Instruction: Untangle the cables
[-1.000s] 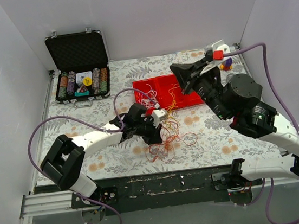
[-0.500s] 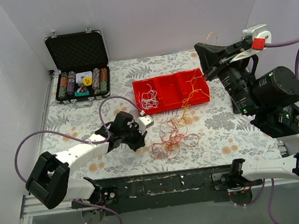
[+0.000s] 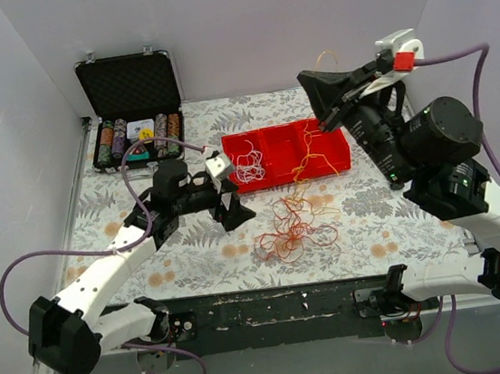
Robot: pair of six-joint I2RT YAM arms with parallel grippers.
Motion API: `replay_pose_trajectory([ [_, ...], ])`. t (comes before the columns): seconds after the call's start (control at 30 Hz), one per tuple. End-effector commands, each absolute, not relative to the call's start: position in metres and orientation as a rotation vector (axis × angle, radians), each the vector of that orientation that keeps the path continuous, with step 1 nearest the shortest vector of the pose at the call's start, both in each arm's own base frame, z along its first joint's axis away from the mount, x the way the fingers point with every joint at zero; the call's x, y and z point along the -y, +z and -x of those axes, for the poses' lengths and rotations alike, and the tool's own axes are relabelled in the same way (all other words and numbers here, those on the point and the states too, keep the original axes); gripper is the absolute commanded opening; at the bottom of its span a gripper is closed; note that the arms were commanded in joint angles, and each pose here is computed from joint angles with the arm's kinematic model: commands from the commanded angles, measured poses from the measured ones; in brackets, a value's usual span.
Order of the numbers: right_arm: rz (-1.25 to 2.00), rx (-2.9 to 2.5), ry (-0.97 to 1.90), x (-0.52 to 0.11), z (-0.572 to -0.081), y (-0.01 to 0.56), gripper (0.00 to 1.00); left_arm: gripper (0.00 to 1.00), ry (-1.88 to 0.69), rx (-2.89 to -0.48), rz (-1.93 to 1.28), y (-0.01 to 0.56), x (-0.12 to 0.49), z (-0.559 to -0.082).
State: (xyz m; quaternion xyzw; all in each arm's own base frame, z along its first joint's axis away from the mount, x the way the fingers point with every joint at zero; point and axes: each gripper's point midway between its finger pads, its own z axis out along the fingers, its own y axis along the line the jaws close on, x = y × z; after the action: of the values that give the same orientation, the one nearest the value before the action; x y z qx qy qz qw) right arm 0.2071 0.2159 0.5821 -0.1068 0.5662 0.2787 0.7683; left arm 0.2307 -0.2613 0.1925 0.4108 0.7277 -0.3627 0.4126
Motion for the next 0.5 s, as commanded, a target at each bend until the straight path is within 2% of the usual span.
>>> replay_pose_trajectory([
  [0.0,0.269,-1.189,0.767,-0.240,-0.193,0.601,0.01,0.98,-1.084,-1.461,-1.190,0.256,0.291,-0.208],
  [0.2,0.302,-1.170,0.845,-0.250,-0.184,0.612,0.01,0.98,-0.949,-1.311,-1.384,0.227,0.309,-0.211],
  [0.37,0.298,-1.149,0.864,-0.245,-0.179,0.621,0.01,0.88,-0.893,-1.218,-1.530,0.205,0.316,-0.203],
  [0.47,0.301,-1.142,0.880,-0.243,-0.176,0.622,0.01,0.74,-0.860,-1.204,-1.546,0.200,0.318,-0.207],
])
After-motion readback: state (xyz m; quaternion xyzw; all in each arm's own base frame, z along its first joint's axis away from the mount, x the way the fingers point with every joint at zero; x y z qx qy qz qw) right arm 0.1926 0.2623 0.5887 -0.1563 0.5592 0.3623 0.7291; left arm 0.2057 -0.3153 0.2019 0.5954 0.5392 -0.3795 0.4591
